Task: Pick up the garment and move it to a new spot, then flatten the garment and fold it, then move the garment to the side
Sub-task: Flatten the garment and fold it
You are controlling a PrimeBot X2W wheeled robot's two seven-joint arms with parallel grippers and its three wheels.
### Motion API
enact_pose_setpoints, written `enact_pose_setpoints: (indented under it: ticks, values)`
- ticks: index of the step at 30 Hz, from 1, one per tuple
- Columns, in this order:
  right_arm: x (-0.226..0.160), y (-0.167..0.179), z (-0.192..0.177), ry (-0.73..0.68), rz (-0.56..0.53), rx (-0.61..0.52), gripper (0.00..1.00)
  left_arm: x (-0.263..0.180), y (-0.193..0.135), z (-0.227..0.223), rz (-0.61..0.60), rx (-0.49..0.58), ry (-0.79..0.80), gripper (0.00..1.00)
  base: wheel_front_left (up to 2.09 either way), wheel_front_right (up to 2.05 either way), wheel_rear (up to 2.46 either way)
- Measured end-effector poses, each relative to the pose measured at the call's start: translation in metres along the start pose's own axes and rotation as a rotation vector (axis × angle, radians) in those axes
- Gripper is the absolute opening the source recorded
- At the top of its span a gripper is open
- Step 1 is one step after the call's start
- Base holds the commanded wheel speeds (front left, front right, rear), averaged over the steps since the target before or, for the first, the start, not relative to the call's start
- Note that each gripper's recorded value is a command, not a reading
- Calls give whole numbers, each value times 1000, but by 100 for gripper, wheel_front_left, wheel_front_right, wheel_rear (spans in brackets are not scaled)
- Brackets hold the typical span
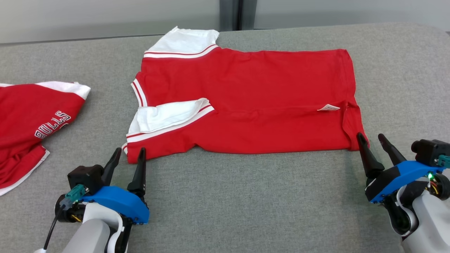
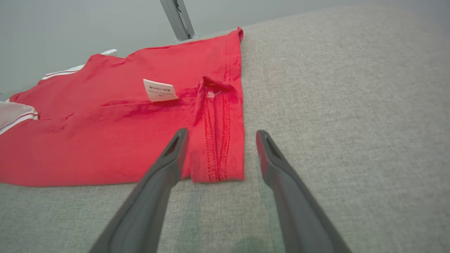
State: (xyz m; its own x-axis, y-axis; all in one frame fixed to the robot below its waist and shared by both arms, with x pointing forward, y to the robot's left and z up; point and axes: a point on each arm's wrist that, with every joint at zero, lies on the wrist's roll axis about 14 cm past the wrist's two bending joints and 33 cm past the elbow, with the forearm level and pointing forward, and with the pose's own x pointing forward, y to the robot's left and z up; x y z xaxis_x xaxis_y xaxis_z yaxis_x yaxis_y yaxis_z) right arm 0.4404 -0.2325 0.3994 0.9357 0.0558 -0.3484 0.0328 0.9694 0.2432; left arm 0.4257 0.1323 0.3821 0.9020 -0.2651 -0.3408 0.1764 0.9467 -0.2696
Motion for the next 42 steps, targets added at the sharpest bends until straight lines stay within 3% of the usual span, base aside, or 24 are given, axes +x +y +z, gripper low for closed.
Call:
enact_pose_setpoints:
  ticks: [16,17,18,19,20,31,42]
  values:
    - [21,5,-34,126,9,-119,100,16,8,-26,14,27,116,100,0,0,0]
    - [23,7,-35,129,11,-117,62,17,7,-26,13,13,116,98,0,0,0]
    - [24,9,-35,128,14,-115,17,19,7,-26,13,5,116,45,0,0,0]
    - [25,11,-34,121,19,-115,0,19,6,-26,9,2,116,28,0,0,0]
    - [27,13,-34,118,23,-111,0,20,6,-24,12,-10,107,0,0,0,0]
    - [15,37,-15,8,74,-64,0,0,6,12,36,-100,-56,0,0,0,0]
    - [-39,37,-32,-14,87,12,0,-76,4,-16,113,-168,-83,0,0,0,0]
